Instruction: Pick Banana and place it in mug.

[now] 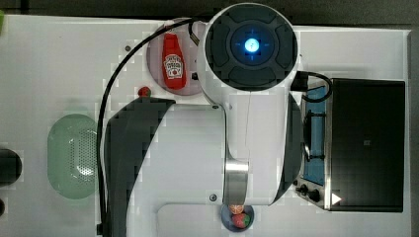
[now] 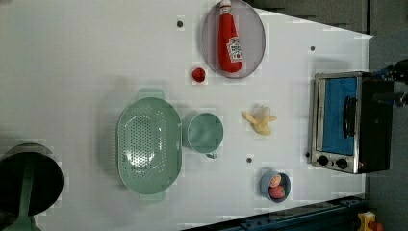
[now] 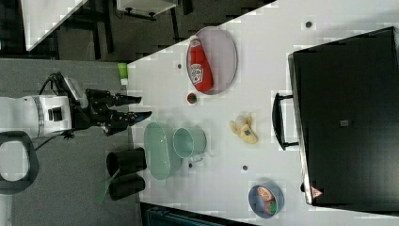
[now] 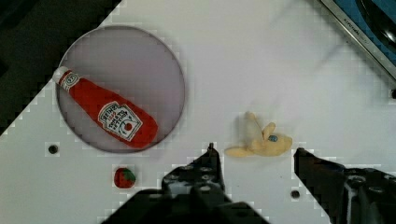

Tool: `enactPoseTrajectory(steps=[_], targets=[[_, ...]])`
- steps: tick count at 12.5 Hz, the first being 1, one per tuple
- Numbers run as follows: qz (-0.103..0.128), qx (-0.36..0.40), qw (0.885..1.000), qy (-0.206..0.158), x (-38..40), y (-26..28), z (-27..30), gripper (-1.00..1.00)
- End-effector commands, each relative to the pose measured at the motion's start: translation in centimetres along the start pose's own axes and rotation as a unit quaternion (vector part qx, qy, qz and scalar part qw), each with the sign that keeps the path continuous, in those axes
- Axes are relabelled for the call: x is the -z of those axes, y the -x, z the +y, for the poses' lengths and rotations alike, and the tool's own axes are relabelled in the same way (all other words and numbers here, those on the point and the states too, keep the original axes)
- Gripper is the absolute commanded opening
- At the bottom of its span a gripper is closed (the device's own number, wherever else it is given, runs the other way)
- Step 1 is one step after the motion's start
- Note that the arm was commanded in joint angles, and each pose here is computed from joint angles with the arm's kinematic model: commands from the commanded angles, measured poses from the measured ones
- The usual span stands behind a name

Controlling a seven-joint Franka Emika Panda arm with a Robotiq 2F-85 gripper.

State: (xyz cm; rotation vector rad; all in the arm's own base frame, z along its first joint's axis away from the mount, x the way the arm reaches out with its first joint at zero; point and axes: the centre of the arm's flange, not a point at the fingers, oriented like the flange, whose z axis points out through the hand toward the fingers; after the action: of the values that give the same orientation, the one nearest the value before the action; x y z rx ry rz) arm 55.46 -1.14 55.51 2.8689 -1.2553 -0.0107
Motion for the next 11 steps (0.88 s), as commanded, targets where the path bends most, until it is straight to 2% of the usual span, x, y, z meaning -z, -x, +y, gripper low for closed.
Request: enactPoseTrajectory(steps=[1, 3, 7, 9, 11], targets=[[-0.011, 0.014, 1.000, 0.002, 8.0, 6.1, 8.5, 0.59], [-0.014, 0.015, 1.000, 0.005, 7.6, 6.0, 8.5, 0.99], [-0.040, 0.020, 0.998, 0.032, 1.9, 5.5, 7.5, 1.00], [-0.043, 0.035, 0.998, 0.034, -2.5, 5.0, 6.8, 1.00], [-0.037, 0.072, 0.996, 0.027, -6.9, 4.3, 6.0, 1.00]])
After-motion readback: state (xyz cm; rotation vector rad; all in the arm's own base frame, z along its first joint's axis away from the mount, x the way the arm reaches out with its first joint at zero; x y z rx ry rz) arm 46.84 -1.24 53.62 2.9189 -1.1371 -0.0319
